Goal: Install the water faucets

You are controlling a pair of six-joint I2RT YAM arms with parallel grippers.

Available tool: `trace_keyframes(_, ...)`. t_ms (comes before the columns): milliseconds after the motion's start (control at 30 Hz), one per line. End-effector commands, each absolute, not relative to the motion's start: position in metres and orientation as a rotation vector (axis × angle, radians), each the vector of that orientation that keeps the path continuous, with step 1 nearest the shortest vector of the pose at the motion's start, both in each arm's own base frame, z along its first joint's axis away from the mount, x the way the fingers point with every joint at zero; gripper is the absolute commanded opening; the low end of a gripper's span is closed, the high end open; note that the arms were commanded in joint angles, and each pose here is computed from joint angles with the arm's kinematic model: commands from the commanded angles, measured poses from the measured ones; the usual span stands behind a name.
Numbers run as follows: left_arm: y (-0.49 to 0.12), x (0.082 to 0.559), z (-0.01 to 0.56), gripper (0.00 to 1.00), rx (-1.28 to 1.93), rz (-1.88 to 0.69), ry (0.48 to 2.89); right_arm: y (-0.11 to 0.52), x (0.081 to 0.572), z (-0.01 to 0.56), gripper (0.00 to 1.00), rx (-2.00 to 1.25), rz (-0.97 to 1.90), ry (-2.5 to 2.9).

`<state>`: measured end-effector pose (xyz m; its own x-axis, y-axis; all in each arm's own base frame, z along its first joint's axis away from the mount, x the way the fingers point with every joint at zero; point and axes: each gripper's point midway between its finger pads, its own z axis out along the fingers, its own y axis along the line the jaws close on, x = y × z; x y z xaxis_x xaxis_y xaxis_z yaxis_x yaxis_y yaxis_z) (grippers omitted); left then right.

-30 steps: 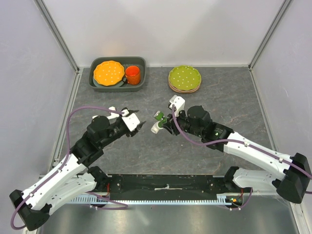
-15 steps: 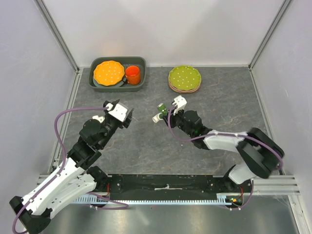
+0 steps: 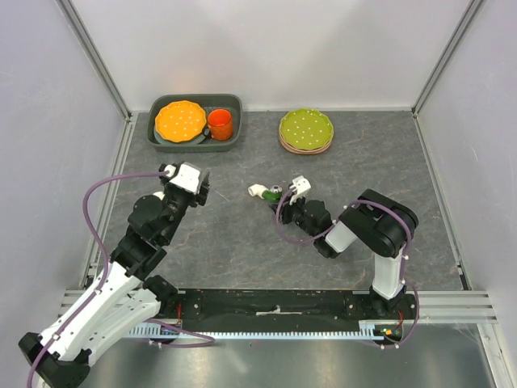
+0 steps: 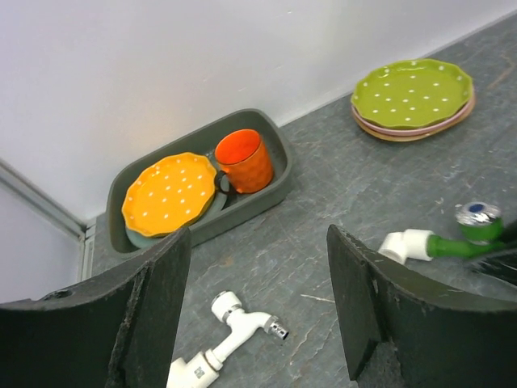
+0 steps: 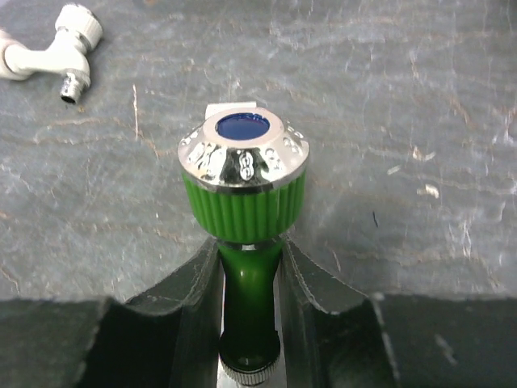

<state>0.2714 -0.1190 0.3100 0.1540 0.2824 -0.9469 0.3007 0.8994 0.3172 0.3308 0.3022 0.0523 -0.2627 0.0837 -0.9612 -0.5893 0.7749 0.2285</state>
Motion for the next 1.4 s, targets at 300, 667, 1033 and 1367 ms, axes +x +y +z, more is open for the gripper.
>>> trace_keyframes(300, -0.095, 0.283, 0.325, 0.76, 0.281, -0.042, 1.443, 0.275, 0.315, 0.085, 0.83, -0.287, 0.699, 1.616)
trace_keyframes(667, -0.067, 0.295, 0.318, 0.78, 0.109, -0.053, 1.538, 0.197, 0.316, 0.137, 0.98, -0.124, 0.356, 1.723)
trace_keyframes(1033, -0.061, 0.267, 0.319, 0.8, -0.092, -0.285, 1.602, 0.064, 0.269, 0.277, 0.98, 0.364, 0.111, 1.502)
trace_keyframes(1367, -0.022, 0.21, 0.309, 0.86, -0.165, -0.218, 1.408, -0.002, 0.193, 0.335, 0.98, 0.398, 0.226, 1.271)
